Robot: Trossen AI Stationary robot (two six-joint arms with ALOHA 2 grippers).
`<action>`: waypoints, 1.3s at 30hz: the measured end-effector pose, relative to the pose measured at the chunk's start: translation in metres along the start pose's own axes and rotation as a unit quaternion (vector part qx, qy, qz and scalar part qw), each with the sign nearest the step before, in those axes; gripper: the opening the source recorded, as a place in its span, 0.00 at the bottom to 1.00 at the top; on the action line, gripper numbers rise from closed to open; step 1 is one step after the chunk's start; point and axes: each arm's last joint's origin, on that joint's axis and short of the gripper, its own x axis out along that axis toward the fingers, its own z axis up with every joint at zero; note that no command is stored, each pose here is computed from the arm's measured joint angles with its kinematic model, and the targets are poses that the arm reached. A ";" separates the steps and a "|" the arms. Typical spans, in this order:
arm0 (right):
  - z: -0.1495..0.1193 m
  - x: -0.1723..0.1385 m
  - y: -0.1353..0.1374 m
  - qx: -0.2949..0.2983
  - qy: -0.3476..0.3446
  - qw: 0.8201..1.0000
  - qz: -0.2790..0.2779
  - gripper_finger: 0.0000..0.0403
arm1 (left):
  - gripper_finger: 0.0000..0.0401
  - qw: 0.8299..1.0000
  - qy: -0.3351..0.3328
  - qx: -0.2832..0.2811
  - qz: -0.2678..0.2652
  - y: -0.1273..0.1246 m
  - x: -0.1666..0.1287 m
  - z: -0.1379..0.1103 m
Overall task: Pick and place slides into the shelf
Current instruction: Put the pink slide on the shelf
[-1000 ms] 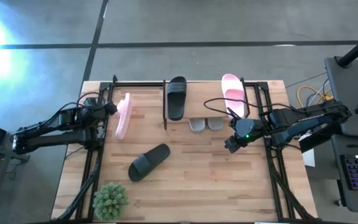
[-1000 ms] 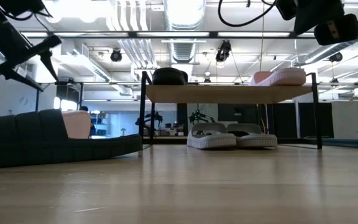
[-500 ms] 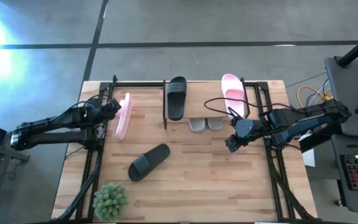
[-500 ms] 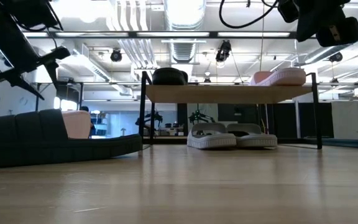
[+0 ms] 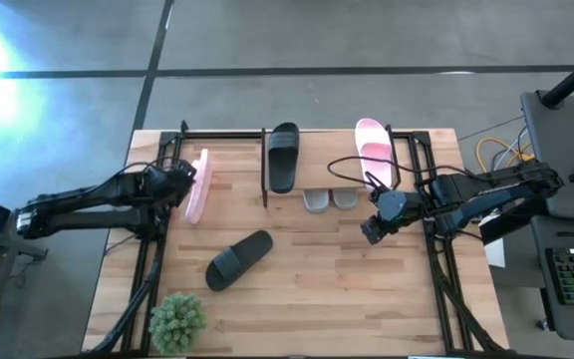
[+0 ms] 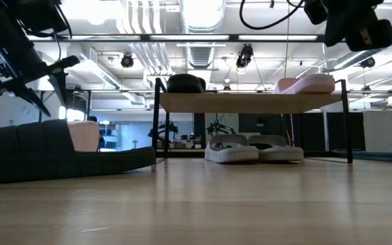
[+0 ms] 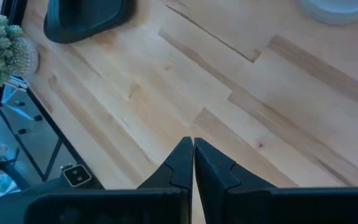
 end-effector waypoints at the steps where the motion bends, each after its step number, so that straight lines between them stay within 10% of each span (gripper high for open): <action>1: 0.000 0.000 0.000 -0.004 -0.001 1.000 -0.001 0.02 | 0.42 1.000 -0.007 0.001 -0.001 -0.001 0.001 0.000; 8: -0.001 0.000 -0.004 -0.013 0.001 1.000 -0.022 0.02 | 0.42 0.997 -0.063 0.005 -0.038 -0.009 0.008 -0.004; 16: -0.003 0.000 -0.009 -0.010 0.012 0.999 -0.048 0.02 | 0.42 0.997 -0.038 -0.015 0.058 -0.002 0.019 -0.012; 31: -0.004 -0.001 -0.010 -0.028 0.016 0.998 -0.053 0.02 | 0.42 0.985 -0.170 -0.037 0.018 0.001 0.035 -0.011; 39: -0.005 -0.001 -0.013 -0.015 0.021 0.997 -0.067 0.02 | 0.42 0.987 -0.124 -0.087 -0.055 -0.005 0.055 -0.025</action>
